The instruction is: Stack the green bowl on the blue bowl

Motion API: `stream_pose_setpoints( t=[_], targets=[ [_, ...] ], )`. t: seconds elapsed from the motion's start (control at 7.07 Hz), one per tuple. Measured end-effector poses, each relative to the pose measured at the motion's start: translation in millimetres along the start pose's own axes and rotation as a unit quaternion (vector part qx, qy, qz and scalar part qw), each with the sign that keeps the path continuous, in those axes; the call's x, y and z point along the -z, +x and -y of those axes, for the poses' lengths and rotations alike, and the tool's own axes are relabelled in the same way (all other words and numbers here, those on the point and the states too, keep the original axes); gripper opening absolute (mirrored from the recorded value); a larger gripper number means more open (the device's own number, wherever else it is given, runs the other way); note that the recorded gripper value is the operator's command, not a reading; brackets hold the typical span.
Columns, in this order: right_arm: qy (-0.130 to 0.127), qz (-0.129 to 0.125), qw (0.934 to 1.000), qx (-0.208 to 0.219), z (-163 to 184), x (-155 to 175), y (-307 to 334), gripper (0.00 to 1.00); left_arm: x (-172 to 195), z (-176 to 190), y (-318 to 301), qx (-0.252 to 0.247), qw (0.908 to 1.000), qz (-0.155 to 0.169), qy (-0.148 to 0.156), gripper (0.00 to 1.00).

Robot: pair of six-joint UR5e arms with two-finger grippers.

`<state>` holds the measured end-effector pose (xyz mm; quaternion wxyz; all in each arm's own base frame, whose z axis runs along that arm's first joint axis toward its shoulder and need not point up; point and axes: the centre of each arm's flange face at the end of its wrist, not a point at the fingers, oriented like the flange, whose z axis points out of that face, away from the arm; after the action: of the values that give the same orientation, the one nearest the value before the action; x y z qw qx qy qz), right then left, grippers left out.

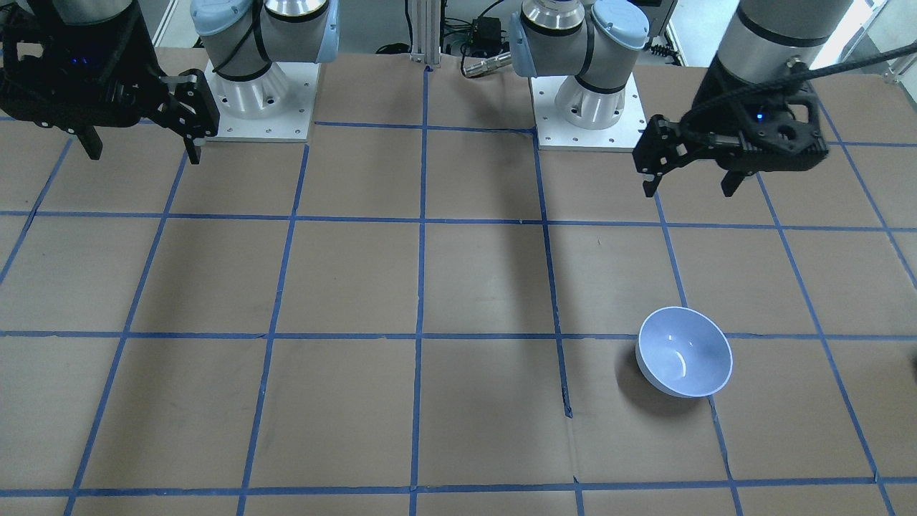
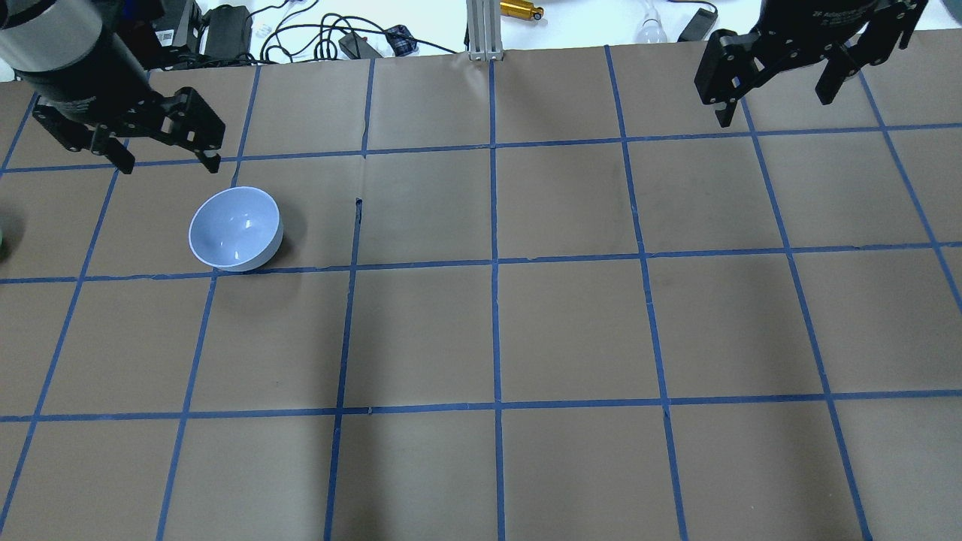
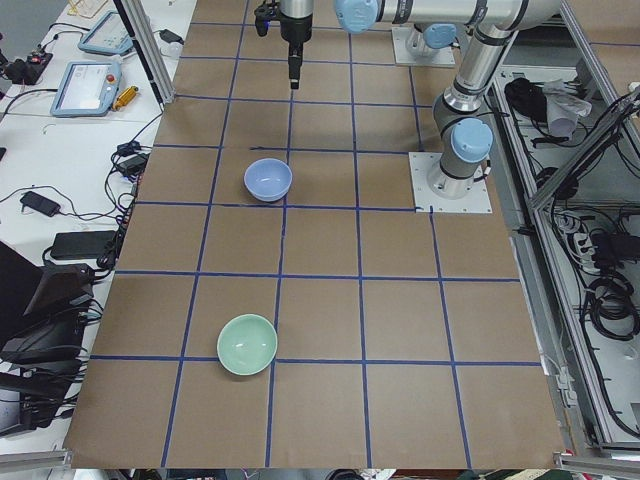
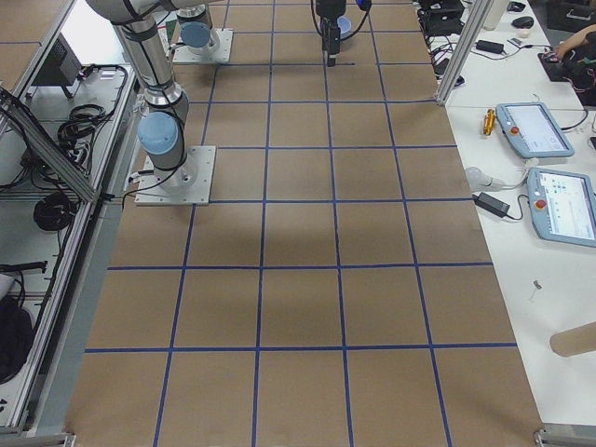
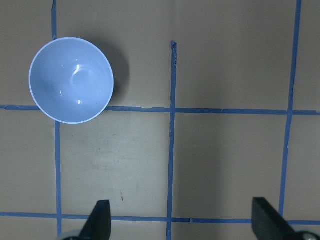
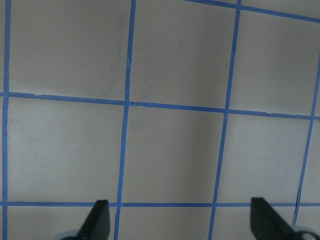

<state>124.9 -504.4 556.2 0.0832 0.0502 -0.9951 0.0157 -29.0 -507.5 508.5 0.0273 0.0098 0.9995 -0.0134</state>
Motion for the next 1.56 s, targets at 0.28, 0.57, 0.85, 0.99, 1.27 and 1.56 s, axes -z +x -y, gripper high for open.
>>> stream_pose_setpoints(
  t=[0.28,0.57,0.85,0.99,1.27,1.56],
  targets=[
    [0.000,0.000,1.0000,0.000,0.0,0.0,0.0,1.00,-14.5,0.5,-81.9,-0.039,0.9991,-0.007,-0.015,1.00],
    [0.000,0.000,1.0000,0.000,0.0,0.0,0.0,1.00,-36.1,-3.6,-161.1,-0.079,0.9963,-0.021,-0.026,1.00],
    [0.000,0.000,1.0000,0.000,0.0,0.0,0.0,1.00,-60.2,-5.7,-219.5,-0.119,0.9918,-0.037,-0.027,1.00],
    [0.000,0.000,1.0000,0.000,0.0,0.0,0.0,1.00,-73.9,-8.2,-252.6,-0.149,0.9879,-0.038,-0.022,1.00],
    [0.000,0.000,1.0000,0.000,0.0,0.0,0.0,1.00,-111.5,-18.1,-327.9,-0.230,0.9727,-0.034,-0.004,1.00],
    [0.000,0.000,1.0000,0.000,0.0,0.0,0.0,1.00,-160.8,-35.3,-401.2,-0.305,0.9512,-0.042,0.011,1.00]
  ],
)
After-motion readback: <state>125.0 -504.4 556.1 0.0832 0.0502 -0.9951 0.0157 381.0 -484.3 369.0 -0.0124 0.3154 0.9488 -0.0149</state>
